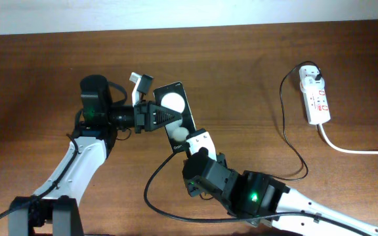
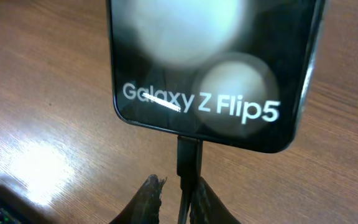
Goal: Plug charger to phone and switch on socket
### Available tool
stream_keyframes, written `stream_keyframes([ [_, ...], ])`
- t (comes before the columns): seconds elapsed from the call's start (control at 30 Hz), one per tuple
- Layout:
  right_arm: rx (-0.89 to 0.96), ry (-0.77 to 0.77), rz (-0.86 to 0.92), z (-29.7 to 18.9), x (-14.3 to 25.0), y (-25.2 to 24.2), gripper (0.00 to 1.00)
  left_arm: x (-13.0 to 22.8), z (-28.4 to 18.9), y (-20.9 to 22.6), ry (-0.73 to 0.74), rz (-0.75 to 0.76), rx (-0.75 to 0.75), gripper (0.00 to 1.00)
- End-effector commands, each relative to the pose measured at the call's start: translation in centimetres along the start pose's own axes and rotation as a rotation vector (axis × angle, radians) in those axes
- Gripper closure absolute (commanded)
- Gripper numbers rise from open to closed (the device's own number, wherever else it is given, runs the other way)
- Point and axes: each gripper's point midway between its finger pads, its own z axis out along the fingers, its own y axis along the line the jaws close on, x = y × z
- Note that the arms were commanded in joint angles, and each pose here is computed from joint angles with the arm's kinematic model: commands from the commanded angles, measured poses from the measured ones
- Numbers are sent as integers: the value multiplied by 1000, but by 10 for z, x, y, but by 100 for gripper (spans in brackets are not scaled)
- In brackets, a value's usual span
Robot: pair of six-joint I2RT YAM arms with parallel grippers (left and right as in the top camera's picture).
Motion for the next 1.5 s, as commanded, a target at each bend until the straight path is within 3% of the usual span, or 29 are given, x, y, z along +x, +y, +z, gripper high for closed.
stream_keyframes([
  [0.0,-3,9,-5,5,-4,5,88,2,1,-3,9,24,14,100],
  [0.1,49,-43,-1,1,-14,-5,96,4,0,-6,19,24,29,100],
  [0.33,42,-186,7,-28,-66,7,96,15,0,-5,40,-106,53,100],
  [0.53,38,-219,18,-30,-74,9,96,23,0,-2,42,-218,51,100],
  [0.7,-49,-103,-8,-33,-51,20,66,15,0,20,-17,-217,-72,100],
  [0.73,-76,-93,-7,-39,-48,22,54,12,-1,28,-40,-230,-118,100],
  [0.77,-105,-88,-7,-47,-46,24,48,10,-2,36,-62,-263,-160,100],
  [0.87,-188,-141,10,-103,-46,15,38,5,8,57,-104,-264,-296,100],
  [0.93,-243,-230,32,-151,-46,0,20,-2,24,69,-123,-233,-411,100],
  [1.03,-259,-262,40,-186,-29,-22,3,-8,39,74,-108,-195,-531,100],
  [1.23,-179,-128,6,-177,6,-42,1,-26,51,107,87,-213,-626,100],
  [1.33,-168,-110,2,-174,8,-43,1,-11,55,142,294,-271,-644,100],
  [1.47,-168,-110,2,-174,8,-43,1,18,60,171,370,-392,-606,100],
])
